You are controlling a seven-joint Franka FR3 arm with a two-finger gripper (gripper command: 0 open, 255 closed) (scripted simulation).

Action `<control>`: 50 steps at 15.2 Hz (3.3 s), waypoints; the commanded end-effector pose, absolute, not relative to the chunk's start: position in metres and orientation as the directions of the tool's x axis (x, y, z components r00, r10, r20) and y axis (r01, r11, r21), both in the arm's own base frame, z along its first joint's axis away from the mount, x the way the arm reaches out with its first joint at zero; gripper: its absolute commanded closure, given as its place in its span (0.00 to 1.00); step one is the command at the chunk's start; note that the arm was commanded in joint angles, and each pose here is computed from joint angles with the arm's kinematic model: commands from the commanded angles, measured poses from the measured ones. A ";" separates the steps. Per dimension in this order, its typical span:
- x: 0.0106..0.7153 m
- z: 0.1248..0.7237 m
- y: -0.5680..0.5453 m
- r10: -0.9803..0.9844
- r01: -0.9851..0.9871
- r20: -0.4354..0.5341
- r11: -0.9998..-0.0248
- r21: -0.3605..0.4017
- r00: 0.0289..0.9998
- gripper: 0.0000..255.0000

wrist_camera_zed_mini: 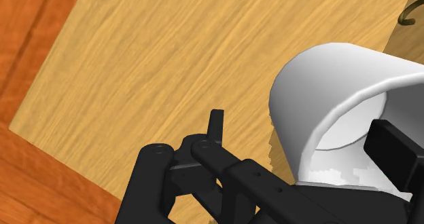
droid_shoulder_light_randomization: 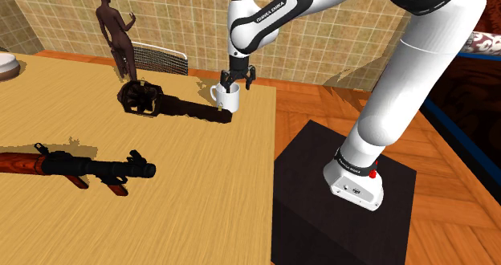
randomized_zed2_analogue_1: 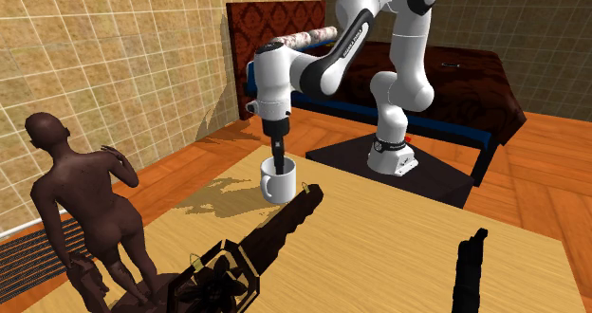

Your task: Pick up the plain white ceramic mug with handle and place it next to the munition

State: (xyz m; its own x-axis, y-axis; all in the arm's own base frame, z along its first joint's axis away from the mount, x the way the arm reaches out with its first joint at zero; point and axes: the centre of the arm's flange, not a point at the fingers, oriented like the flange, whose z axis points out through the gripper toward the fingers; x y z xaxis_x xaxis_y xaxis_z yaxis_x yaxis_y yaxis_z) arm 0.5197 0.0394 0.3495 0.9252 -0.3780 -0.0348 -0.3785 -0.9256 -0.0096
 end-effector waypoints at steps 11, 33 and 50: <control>0.521 0.343 0.040 -0.378 -0.379 -0.034 -0.926 -0.010 0.925 1.00; 0.521 0.422 0.040 -0.378 -0.379 -0.034 -0.926 -0.010 0.925 1.00; 0.521 0.512 0.040 -0.378 -0.379 -0.034 -0.926 -0.010 0.925 1.00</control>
